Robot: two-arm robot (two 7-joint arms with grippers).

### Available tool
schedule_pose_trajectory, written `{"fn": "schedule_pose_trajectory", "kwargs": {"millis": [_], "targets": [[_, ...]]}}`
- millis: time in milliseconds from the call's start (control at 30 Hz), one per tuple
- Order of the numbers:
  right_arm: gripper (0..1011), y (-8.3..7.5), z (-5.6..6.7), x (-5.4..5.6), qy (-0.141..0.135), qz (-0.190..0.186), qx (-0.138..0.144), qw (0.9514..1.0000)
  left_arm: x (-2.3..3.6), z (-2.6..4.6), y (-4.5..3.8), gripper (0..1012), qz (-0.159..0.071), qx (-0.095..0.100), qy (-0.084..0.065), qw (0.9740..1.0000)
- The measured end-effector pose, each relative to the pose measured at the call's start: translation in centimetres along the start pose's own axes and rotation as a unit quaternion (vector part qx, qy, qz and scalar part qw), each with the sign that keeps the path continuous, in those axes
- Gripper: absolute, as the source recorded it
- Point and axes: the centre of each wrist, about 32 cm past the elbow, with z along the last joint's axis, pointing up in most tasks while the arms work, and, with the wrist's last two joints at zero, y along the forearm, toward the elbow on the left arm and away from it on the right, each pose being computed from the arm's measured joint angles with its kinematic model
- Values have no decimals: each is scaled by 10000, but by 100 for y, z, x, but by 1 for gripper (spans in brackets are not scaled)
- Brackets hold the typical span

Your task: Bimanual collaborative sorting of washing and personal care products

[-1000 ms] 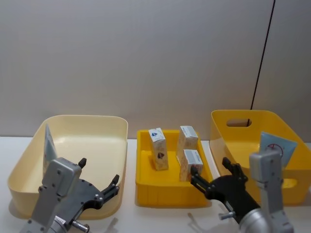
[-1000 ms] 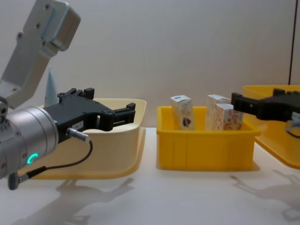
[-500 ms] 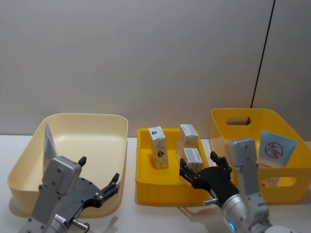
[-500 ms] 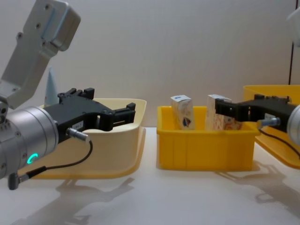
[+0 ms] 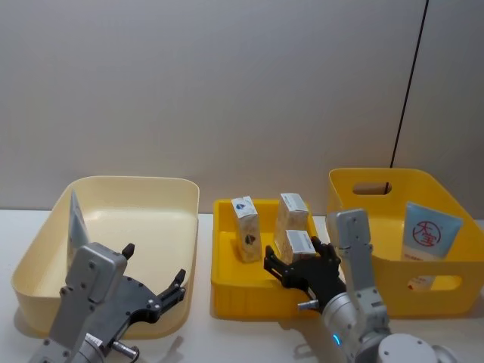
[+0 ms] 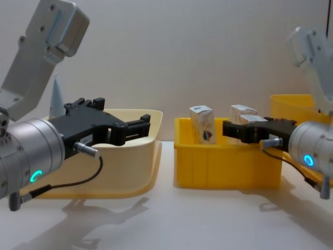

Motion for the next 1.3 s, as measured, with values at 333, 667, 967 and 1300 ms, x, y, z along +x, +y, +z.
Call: {"fn": "schedule_pose_trajectory", "kwargs": {"millis": [333,667,967,1300], "targets": [[833,109,-23,-36,25,-12,-87,10000,0,0,0,1004,0,0,0,10000],[501,156,-28,-55,35,-14,-120,9999,0,0,0,1003,0,0,0,10000],[401,146,-11,-48,10,-14,4,10000,0,0,0,1003,0,0,0,10000],[401,113,143,-3,-8,63,558,9984,0,0,0,1003,0,0,0,10000]]}}
